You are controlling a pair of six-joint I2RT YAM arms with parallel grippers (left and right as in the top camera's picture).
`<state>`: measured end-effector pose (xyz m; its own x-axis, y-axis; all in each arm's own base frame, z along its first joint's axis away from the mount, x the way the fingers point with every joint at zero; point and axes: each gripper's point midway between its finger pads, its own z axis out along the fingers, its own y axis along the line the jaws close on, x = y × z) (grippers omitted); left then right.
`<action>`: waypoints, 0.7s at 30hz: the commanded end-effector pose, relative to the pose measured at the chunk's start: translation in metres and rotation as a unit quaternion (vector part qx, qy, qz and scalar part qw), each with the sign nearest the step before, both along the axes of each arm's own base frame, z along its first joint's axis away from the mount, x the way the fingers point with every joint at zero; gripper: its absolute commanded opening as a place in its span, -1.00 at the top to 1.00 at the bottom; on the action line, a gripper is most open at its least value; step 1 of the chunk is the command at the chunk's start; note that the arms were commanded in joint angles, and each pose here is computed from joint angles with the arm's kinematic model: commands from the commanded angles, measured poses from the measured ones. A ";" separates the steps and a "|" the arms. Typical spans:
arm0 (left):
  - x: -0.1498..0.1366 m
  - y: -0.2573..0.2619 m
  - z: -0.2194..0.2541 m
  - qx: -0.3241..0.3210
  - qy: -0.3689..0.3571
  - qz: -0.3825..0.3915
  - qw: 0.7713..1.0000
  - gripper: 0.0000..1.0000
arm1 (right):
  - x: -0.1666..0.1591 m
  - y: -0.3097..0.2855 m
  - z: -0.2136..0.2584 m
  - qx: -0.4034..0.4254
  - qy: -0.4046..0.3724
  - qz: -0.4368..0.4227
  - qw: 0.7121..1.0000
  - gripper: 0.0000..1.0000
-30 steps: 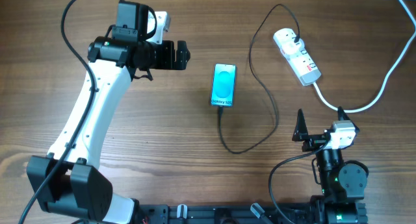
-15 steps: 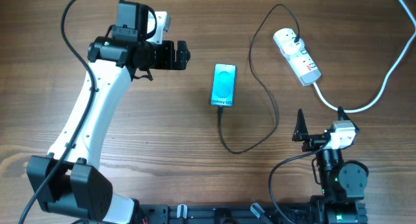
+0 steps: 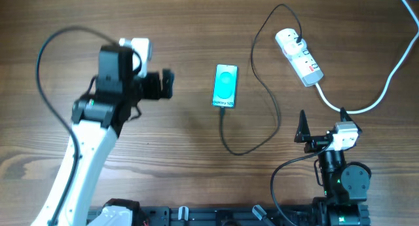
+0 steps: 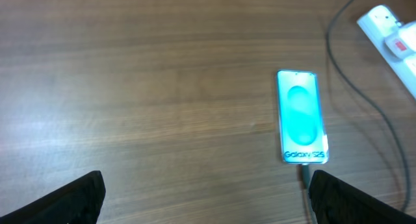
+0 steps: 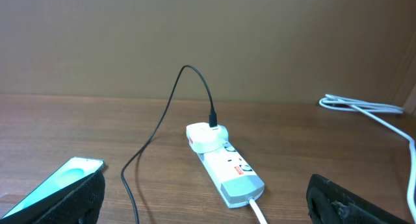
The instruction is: Plug charger to phone and switch on socket
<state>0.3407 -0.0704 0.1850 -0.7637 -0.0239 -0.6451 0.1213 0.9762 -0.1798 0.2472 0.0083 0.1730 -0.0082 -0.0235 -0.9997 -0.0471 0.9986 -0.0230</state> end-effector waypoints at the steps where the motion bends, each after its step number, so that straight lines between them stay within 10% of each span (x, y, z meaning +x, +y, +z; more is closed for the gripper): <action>1: -0.024 0.028 -0.009 0.006 -0.019 0.038 0.999 -1.00 | -0.001 -0.001 0.002 0.008 -0.005 -0.003 1.000 -0.99; 21: -0.104 0.054 -0.017 -0.006 -0.239 0.076 0.968 -1.00 | -0.001 -0.001 0.002 0.008 -0.005 -0.003 1.000 -1.00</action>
